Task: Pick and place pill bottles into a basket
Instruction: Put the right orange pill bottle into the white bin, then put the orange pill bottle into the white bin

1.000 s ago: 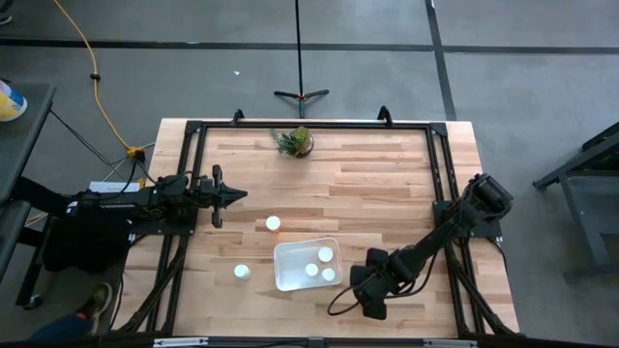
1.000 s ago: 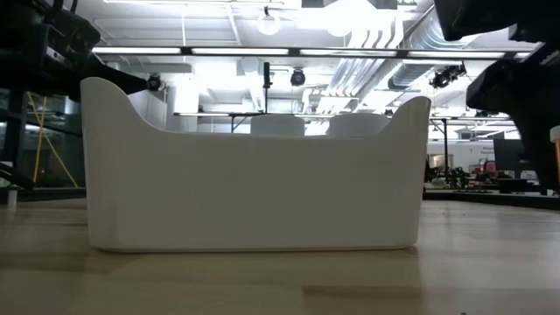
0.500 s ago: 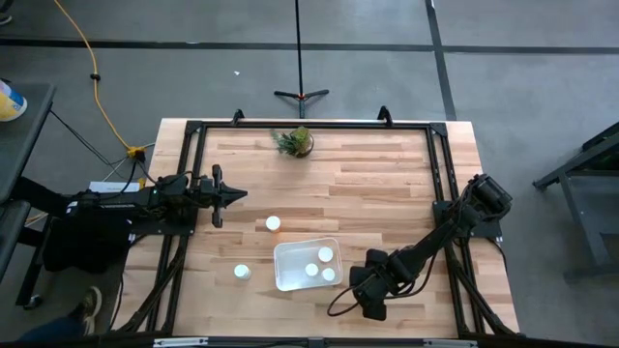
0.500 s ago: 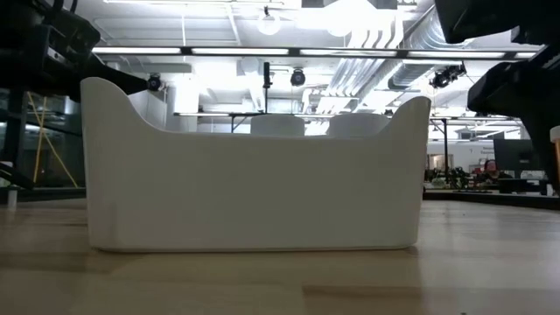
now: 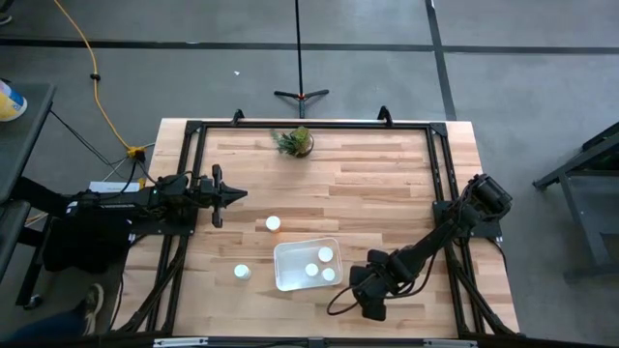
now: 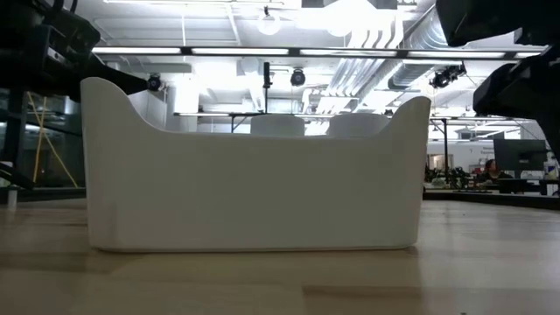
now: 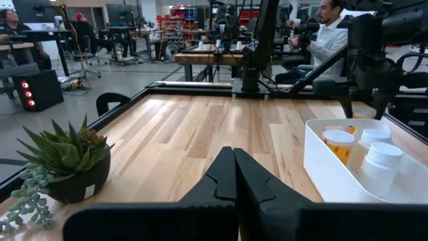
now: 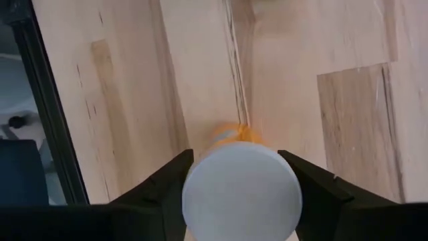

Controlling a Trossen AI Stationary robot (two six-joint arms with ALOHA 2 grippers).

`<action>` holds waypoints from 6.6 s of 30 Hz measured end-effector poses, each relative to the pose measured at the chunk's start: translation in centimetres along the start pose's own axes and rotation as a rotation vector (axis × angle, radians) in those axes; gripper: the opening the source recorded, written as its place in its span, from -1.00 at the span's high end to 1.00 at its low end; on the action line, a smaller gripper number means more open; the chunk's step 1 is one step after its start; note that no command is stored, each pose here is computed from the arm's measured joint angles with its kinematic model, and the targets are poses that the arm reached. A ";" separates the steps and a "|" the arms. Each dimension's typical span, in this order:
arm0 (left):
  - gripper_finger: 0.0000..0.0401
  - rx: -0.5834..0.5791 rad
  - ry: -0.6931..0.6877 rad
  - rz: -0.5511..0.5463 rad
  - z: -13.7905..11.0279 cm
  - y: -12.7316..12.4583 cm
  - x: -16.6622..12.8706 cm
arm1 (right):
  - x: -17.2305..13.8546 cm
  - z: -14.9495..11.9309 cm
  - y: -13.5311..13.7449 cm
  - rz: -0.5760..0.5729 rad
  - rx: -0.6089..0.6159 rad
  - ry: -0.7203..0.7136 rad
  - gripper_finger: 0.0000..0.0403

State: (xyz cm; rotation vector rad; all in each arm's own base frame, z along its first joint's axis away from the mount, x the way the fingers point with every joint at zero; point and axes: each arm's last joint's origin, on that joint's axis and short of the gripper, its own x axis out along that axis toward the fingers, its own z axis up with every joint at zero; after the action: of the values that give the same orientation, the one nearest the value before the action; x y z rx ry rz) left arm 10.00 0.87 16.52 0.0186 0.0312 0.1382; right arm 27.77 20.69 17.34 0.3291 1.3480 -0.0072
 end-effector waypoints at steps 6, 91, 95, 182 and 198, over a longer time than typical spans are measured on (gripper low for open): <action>0.87 0.000 0.000 0.000 0.0 0.0 0.0 | -0.4 0.6 -0.2 0.007 0.053 0.004 0.03; 0.87 0.002 -0.004 0.020 0.0 0.1 0.0 | -0.1 17.3 -4.9 -0.064 -0.201 -0.193 0.05; 0.89 0.002 -0.003 0.020 0.0 0.1 0.0 | 0.2 17.3 -4.9 -0.063 -0.200 -0.187 0.05; 0.60 -0.354 -0.072 0.184 0.4 0.6 -0.1 | -10.3 -10.2 -23.7 -0.054 0.253 -1.561 0.98; 0.31 -0.430 -0.130 0.190 0.9 0.6 -0.1 | -10.6 -10.2 -23.9 -0.143 0.328 -1.567 0.72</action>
State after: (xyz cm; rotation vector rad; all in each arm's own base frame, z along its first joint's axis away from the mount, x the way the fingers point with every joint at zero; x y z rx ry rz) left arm 9.84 1.45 17.40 -0.3992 -0.1308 0.3309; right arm 10.97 -1.68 20.18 0.3588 -0.2020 -0.5075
